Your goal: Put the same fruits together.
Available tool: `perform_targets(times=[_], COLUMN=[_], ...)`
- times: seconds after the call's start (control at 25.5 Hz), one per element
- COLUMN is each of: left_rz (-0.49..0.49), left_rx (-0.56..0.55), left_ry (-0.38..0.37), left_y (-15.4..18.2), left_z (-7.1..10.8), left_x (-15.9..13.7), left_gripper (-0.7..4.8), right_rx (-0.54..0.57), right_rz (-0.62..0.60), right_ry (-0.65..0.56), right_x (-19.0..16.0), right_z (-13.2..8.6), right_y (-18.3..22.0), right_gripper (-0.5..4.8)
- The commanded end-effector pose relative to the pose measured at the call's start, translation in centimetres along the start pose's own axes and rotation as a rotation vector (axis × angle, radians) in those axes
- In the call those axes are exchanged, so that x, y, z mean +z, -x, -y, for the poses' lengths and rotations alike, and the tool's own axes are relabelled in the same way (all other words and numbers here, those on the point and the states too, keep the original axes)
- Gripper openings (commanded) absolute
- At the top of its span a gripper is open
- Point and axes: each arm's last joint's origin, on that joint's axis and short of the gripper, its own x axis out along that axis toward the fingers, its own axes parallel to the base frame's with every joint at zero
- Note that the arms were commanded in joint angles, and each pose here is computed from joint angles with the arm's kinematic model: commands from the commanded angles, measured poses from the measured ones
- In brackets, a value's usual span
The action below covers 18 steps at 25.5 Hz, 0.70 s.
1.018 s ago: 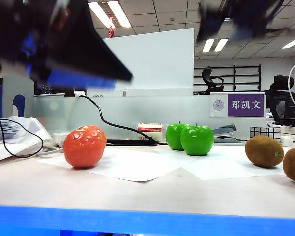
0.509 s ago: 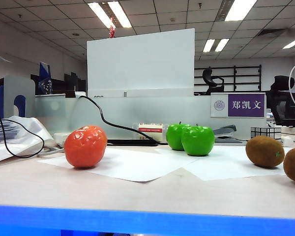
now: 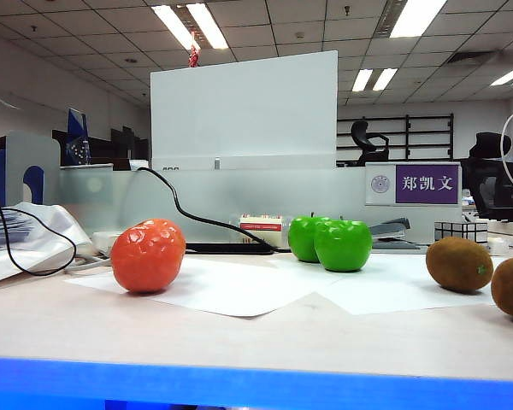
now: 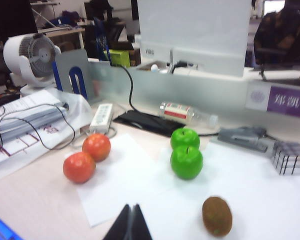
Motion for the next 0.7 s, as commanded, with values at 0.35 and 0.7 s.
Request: perform_targets(times=[0.35, 0.7], left_rz=[0.046, 0.038], left_rx=[-0.117, -0.159], left_ry=[0.064, 0.116], left_y=[-3.4, -4.9], left_z=[0.2, 0.2], left_x=[-3.7, -6.4], left_gripper=[-0.05, -0.05], right_rx=[0.077, 0.037], right_rz=[0.098, 0.100], right_ry=[-0.033, -0.243], right_x=[-4.8, -11.9], right_z=[1.2, 2.5], right_y=[-5.7, -9.7], right_gripper=[-0.06, -0.06])
